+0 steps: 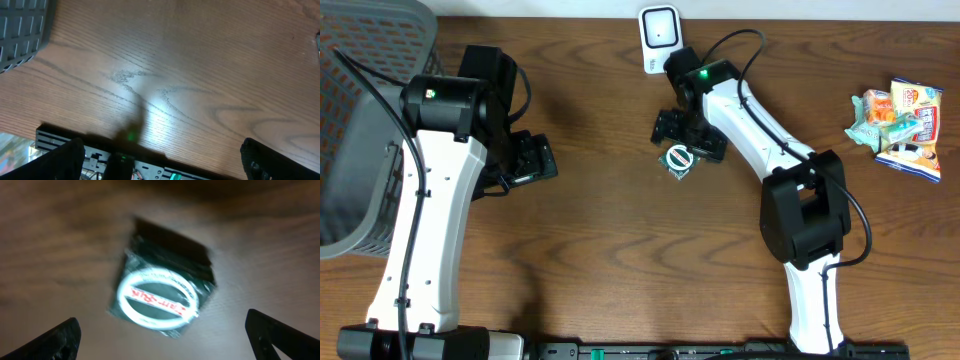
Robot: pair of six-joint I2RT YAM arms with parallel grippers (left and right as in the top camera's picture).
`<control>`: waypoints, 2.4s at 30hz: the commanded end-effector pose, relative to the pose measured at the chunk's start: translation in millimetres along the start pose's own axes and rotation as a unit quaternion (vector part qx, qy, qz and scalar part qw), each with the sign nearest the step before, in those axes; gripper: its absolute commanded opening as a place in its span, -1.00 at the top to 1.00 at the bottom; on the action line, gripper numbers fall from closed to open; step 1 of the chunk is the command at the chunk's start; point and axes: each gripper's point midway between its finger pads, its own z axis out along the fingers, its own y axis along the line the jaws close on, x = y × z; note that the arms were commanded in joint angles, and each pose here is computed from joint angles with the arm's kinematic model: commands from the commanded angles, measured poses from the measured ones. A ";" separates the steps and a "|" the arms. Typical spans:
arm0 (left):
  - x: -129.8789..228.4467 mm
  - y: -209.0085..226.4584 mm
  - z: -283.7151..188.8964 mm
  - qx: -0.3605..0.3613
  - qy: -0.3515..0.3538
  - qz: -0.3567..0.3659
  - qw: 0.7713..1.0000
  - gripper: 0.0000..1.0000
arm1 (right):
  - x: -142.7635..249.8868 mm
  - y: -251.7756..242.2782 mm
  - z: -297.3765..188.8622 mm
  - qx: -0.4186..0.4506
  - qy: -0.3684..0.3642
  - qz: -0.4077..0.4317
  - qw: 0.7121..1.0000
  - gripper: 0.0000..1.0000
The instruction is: Scan the item barcode
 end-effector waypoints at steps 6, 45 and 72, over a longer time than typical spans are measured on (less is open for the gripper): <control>-0.7 2.7 1.2 -0.007 0.001 -0.002 1.000 -0.95 | 7.7 -3.5 5.6 0.016 -0.024 0.085 0.996 -0.99; -0.8 2.7 1.2 -0.007 0.001 -0.002 1.000 -0.96 | -113.3 66.7 -66.8 -0.070 -0.292 -0.166 0.939 0.26; -0.7 2.7 1.2 -0.007 0.001 -0.002 1.000 -0.95 | -221.3 136.7 -113.5 -0.160 -0.591 -0.199 0.765 0.41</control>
